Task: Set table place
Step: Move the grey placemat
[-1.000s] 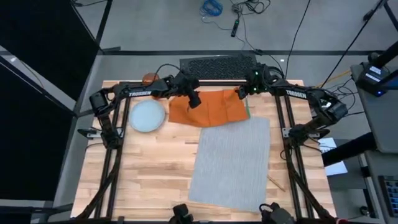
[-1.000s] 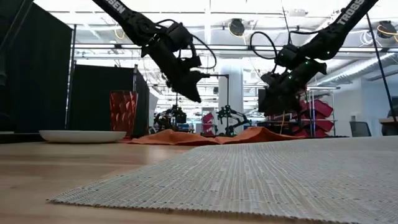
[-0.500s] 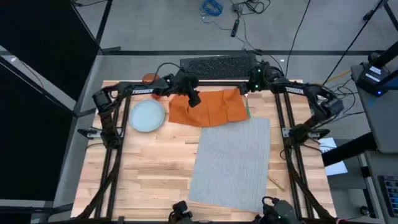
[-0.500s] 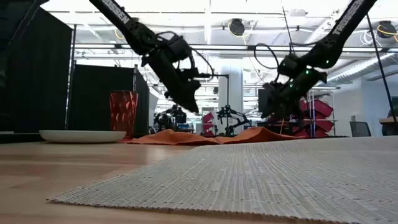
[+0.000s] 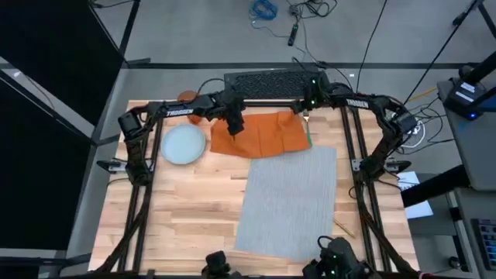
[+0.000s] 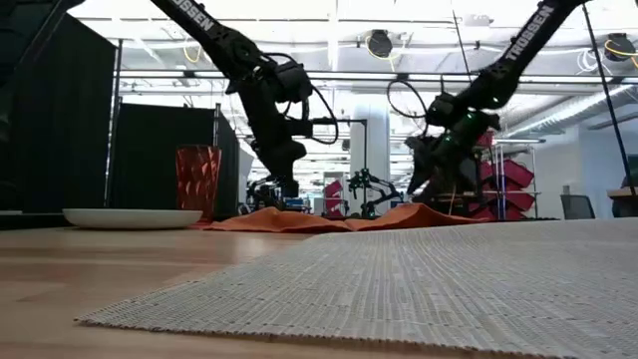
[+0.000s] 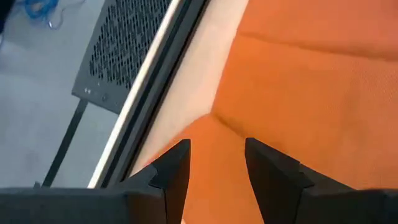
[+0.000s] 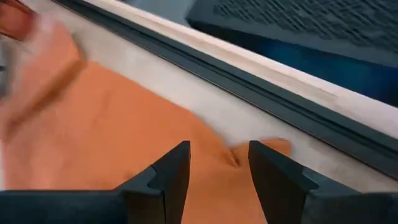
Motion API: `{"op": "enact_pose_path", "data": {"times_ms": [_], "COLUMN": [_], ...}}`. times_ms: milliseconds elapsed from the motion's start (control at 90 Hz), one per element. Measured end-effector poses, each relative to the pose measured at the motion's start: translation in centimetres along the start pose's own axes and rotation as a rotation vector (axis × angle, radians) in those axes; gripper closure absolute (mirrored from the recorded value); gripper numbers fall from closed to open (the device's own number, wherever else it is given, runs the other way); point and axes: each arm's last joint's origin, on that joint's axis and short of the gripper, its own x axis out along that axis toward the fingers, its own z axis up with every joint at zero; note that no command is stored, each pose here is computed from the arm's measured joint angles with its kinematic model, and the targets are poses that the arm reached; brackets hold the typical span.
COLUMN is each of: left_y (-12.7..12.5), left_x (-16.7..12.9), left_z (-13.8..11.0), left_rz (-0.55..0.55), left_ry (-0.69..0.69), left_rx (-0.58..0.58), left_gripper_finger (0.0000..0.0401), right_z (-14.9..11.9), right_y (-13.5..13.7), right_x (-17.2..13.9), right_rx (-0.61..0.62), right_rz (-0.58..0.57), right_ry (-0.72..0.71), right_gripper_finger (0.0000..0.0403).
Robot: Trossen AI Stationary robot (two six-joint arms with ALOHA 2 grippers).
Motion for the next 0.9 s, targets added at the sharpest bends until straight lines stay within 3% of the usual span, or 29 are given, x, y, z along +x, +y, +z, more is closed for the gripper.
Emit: {"op": "enact_pose_path", "data": {"times_ms": [156,378,667,900], "left_y": [-0.7,-1.7,-2.9,-4.0], "left_x": [-0.5,-1.1,-1.5,-1.8], "left_z": [0.3,0.8,0.9,0.9], "left_rz": [-0.016,-0.029,-0.049,-0.073], "left_ry": [0.022,0.026,0.04,0.041], "left_rx": [0.022,0.052,0.102,0.164], "left_gripper_finger": [0.0261,0.0261,0.0261,0.0261], "right_z": [2.4,4.3,2.9,2.0], "right_y": [1.5,2.9,3.2,5.1], "right_x": [-0.6,0.4,1.9,2.2], "right_rx": [-0.035,0.061,0.203,0.216], "right_rz": [-0.112,-0.118,-0.172,-0.132], "right_ry": [0.083,0.147,0.324,0.384], "right_gripper_finger": [0.0255,0.0255,0.0255,0.0255]}}
